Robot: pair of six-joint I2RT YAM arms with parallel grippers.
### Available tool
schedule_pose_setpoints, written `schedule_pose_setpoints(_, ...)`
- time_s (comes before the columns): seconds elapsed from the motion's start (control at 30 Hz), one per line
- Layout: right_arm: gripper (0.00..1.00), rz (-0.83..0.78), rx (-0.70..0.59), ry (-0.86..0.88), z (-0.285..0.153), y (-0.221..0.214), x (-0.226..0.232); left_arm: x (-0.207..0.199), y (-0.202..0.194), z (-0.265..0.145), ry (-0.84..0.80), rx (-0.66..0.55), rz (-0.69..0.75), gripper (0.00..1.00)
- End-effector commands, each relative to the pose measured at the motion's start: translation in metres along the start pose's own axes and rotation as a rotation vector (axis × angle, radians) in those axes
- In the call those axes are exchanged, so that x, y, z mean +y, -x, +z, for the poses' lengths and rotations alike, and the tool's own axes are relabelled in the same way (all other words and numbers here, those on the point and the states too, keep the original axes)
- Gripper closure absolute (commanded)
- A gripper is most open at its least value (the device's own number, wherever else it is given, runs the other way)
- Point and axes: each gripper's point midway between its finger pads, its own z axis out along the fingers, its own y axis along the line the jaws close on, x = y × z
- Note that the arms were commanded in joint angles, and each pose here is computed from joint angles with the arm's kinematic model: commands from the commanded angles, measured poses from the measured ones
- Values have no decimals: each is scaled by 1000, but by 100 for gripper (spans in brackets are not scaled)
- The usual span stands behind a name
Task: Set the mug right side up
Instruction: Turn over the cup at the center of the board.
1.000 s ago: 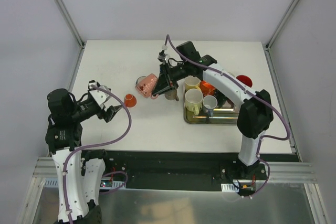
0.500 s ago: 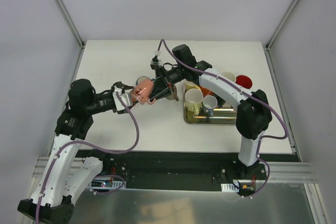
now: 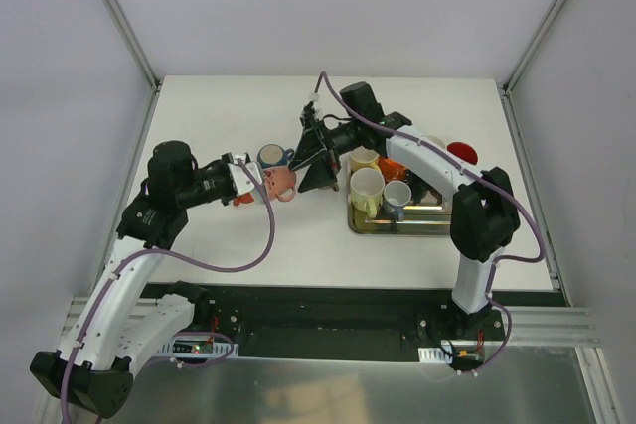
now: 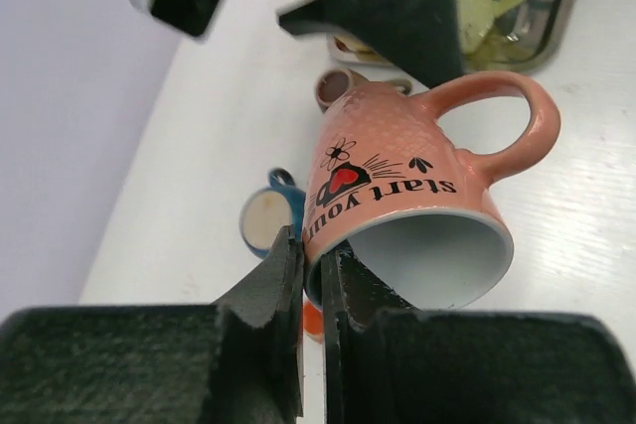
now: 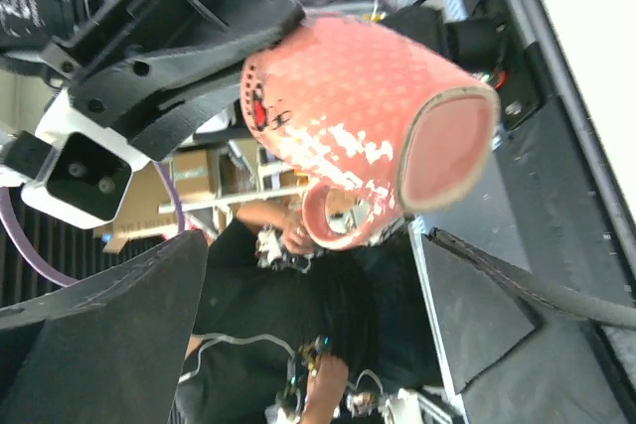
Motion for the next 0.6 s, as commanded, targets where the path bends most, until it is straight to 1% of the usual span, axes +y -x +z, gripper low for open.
schedule_pose_setpoints(0.0, 1, -185, -176, -76, -43, 8, 19, -12, 10, -13, -59, 45, -114, 100)
schedule_pose_setpoints(0.03, 1, -209, -212, -117, -51, 9, 18, -22, 2, -15, -106, 92, -152, 100)
schedule_pose_setpoints(0.07, 1, -272, -251, -176, -59, 10, 18, -31, -2, -19, -149, 130, -178, 100)
schedule_pose_setpoints(0.1, 1, -287, -307, -298, -67, 12, 5, -41, -10, -22, -191, 177, -219, 100)
schedule_pose_setpoints(0.2, 1, -495, -485, -673, -111, 23, -11, -62, -33, -28, -278, 304, -320, 100)
schedule_pose_setpoints(0.27, 1, -588, -605, -847, -147, 27, -21, -73, -48, -30, -320, 388, -369, 100)
schedule_pose_setpoints(0.33, 1, -693, -747, -896, -172, 20, -12, -79, -62, -29, -340, 459, -398, 100)
schedule_pose_setpoints(0.37, 1, -721, -814, -908, -180, 18, -10, -82, -69, -27, -347, 496, -414, 100)
schedule_pose_setpoints(0.4, 1, -729, -850, -911, -184, 12, -13, -84, -76, -26, -353, 531, -425, 100)
schedule_pose_setpoints(0.43, 1, -746, -855, -895, -182, 6, -14, -86, -82, -23, -361, 567, -449, 100)
schedule_pose_setpoints(0.47, 1, -747, -817, -875, -176, -3, -20, -87, -87, -20, -367, 594, -469, 100)
schedule_pose_setpoints(0.57, 1, -779, -597, -772, -144, -41, -34, -93, -99, -8, -395, 682, -581, 100)
